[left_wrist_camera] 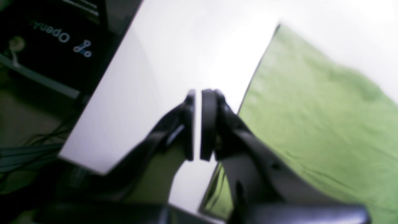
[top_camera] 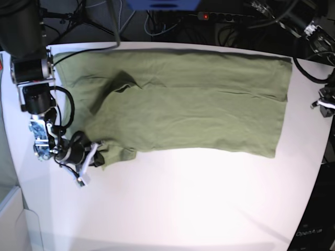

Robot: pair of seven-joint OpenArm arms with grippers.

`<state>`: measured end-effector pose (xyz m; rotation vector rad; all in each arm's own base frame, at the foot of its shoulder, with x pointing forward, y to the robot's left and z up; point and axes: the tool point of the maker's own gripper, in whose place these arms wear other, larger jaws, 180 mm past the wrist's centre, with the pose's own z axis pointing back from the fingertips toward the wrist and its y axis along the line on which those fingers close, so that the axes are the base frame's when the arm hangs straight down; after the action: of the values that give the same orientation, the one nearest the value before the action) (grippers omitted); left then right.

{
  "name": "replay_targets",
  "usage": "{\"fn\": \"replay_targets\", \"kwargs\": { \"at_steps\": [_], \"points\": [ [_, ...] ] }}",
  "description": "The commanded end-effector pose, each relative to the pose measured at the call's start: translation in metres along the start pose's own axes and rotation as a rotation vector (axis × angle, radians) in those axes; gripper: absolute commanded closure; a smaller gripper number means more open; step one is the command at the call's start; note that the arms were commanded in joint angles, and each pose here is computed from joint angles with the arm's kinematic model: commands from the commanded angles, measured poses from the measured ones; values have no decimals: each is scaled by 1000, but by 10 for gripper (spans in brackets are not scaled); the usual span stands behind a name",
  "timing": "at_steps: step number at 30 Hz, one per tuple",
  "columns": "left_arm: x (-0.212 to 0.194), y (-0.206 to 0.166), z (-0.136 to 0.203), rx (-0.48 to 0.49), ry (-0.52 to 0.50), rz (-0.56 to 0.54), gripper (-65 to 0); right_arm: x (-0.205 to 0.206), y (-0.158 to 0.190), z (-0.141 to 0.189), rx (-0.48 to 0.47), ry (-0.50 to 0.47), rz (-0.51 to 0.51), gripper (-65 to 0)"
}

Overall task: Fold the T-shirt properly
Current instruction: 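Move the left gripper to the other hem corner and grasp it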

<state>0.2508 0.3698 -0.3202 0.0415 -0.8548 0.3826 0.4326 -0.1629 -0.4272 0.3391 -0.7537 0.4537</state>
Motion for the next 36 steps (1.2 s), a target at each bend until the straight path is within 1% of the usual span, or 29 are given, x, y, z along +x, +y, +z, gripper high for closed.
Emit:
{"fn": "replay_targets", "kwargs": {
  "at_steps": [1, 3, 6, 7, 9, 11, 13, 15, 17, 22, 24, 26, 28, 29, 36],
  "points": [
    [23, 0, 0, -11, -62, -7, -48, 25, -7, 6, -8, -60, 17, -12],
    [36, -4, -14, -46, -66, 11, -124, 25, -7, 6, -7, -59, 16, -12],
    [48, -13, -34, -98, -70, 54, -275, 24, -7, 6, -7, -56, 16, -12],
    [53, -15, -39, -111, -80, 68, -312, 23, -7, 6, -7, -53, 16, -12],
    [60, -25, -49, -146, -98, 77, -351, 22, -7, 6, -8, -50, 13, -10],
    [66, -40, -61, -186, -101, 54, -352, 17, -6, 5, -6, -42, 9, -10],
    [67, -61, -78, -241, -80, 21, -352, 14, -4, 4, -2, -38, 8, -10],
    [59, -76, -94, -283, -58, 25, -352, 13, -3, 3, 0, -36, 7, -10],
    [49, -80, -106, -301, -46, 47, -352, 12, -3, 3, 0, -34, 6, -10],
    [34, -80, -120, -314, -54, 116, -352, 11, -5, 5, -3, -31, 6, -10],
    [36, -82, -124, -319, -67, 136, -352, 10, -5, 5, -3, -30, 6, -10],
    [31, -81, -128, -320, -58, 152, -352, 10, -5, 5, -3, -30, 6, -10],
    [24, -75, -133, -301, -33, 148, -354, 10, -5, 5, -3, -30, 6, -10],
    [26, -75, -136, -294, -37, 143, -354, 10, -5, 5, -3, -30, 6, -10],
    [24, -81, -152, -278, -11, 126, -355, 10, -5, 5, -3, -30, 6, -10]
  ]
}}
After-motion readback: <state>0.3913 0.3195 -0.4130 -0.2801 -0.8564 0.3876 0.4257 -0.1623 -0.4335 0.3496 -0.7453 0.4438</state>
